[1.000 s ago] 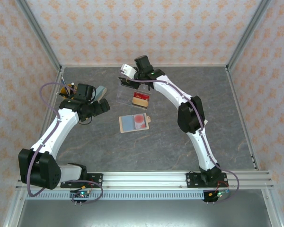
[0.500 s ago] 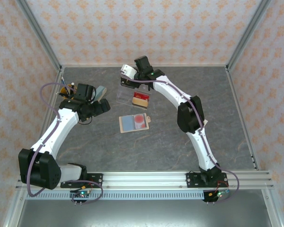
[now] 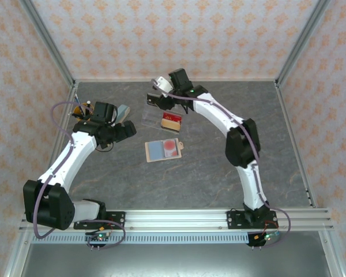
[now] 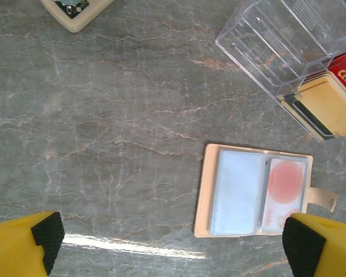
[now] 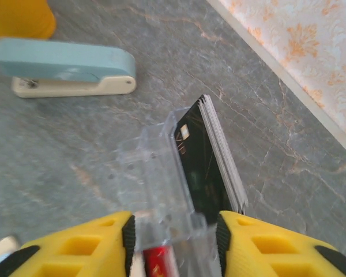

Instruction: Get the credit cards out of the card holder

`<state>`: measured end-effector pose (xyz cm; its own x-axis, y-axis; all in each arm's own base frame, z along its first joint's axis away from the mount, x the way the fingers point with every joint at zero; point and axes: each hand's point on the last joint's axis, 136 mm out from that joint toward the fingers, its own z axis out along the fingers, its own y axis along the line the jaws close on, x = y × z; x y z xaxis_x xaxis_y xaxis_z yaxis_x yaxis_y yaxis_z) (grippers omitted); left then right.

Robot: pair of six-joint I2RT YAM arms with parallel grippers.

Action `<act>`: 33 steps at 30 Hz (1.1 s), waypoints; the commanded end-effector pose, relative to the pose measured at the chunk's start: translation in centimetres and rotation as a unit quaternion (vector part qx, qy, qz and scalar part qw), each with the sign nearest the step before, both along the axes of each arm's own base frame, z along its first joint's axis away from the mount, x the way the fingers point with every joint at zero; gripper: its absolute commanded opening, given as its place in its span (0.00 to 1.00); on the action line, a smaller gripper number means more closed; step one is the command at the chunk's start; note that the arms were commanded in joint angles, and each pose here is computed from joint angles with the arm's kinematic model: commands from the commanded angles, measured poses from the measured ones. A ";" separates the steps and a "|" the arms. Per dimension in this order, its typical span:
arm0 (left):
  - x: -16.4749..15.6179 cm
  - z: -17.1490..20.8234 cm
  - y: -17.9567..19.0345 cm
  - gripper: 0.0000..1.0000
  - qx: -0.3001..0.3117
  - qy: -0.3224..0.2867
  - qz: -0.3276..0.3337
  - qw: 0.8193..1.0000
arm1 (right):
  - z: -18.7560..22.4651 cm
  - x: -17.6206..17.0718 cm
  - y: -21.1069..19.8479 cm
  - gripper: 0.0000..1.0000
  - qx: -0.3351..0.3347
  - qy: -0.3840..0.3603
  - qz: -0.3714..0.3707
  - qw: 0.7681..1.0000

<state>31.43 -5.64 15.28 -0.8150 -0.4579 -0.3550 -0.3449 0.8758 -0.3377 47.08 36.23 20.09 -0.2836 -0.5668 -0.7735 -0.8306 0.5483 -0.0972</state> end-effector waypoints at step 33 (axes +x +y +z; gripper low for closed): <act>1.3 -7.9 -10.9 0.83 -0.119 0.055 -0.059 0.990 | -13.2 -15.2 -6.2 0.36 0.168 0.376 -0.393 0.822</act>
<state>32.59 -15.85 7.83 -0.8998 -0.4022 -0.1694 -0.2780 0.8275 -0.4879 32.18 28.16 6.90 -0.9209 0.2057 -0.3311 0.0224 0.8760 0.4817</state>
